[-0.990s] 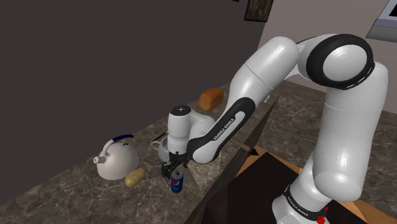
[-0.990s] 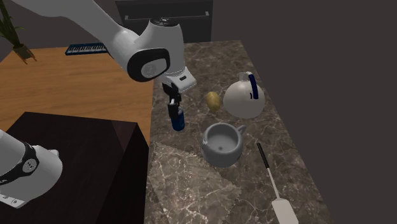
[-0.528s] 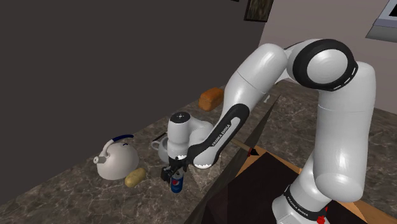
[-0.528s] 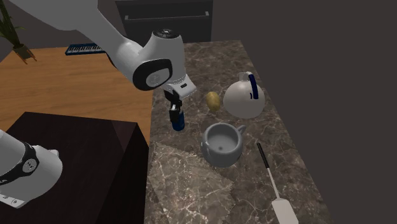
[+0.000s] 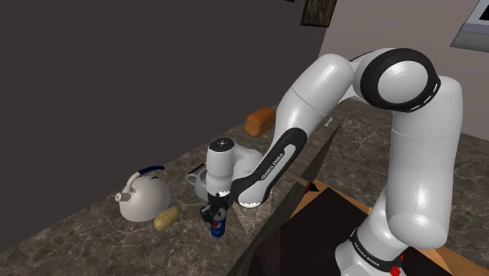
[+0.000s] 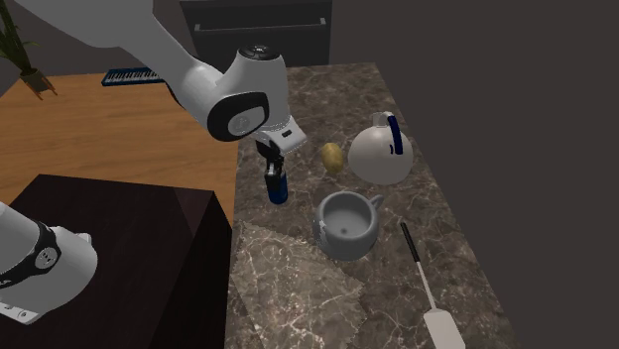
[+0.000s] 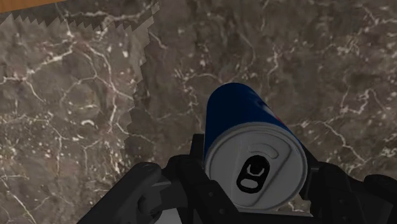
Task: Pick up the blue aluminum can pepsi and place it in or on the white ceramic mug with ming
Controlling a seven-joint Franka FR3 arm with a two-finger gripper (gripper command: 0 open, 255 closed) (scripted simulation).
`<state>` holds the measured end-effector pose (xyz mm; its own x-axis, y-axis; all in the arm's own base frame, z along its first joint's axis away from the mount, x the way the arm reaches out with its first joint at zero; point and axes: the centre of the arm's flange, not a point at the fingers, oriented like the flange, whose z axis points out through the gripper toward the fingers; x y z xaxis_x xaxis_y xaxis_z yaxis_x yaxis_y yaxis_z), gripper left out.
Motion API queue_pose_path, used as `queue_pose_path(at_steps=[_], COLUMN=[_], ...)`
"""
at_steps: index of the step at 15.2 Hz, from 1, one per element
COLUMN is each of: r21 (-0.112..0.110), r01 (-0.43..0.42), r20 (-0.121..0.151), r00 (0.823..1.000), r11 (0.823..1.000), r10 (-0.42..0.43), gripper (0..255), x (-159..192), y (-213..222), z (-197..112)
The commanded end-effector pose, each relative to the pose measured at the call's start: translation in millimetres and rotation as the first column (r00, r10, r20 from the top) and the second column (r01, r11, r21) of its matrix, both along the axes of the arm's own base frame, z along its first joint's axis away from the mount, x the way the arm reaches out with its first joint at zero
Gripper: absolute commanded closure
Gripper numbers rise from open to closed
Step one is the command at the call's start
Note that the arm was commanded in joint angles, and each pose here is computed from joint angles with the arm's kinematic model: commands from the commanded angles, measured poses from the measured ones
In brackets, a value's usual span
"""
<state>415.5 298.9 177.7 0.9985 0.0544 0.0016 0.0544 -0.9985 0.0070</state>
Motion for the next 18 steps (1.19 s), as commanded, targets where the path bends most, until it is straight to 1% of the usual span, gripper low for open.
queue_pose_path(at_steps=[1, 7, 18], r21=[0.0, 0.0, 0.0], r01=[-0.001, -0.001, -0.001], r20=[-0.001, -0.001, -0.001], r00=[1.0, 1.0, 1.0], r11=[1.0, 1.0, 1.0], r10=[0.001, 0.001, 0.001], gripper=[255, 255, 255], x=[0, 0, 0], y=[0, 0, 0], z=[0, 0, 58])
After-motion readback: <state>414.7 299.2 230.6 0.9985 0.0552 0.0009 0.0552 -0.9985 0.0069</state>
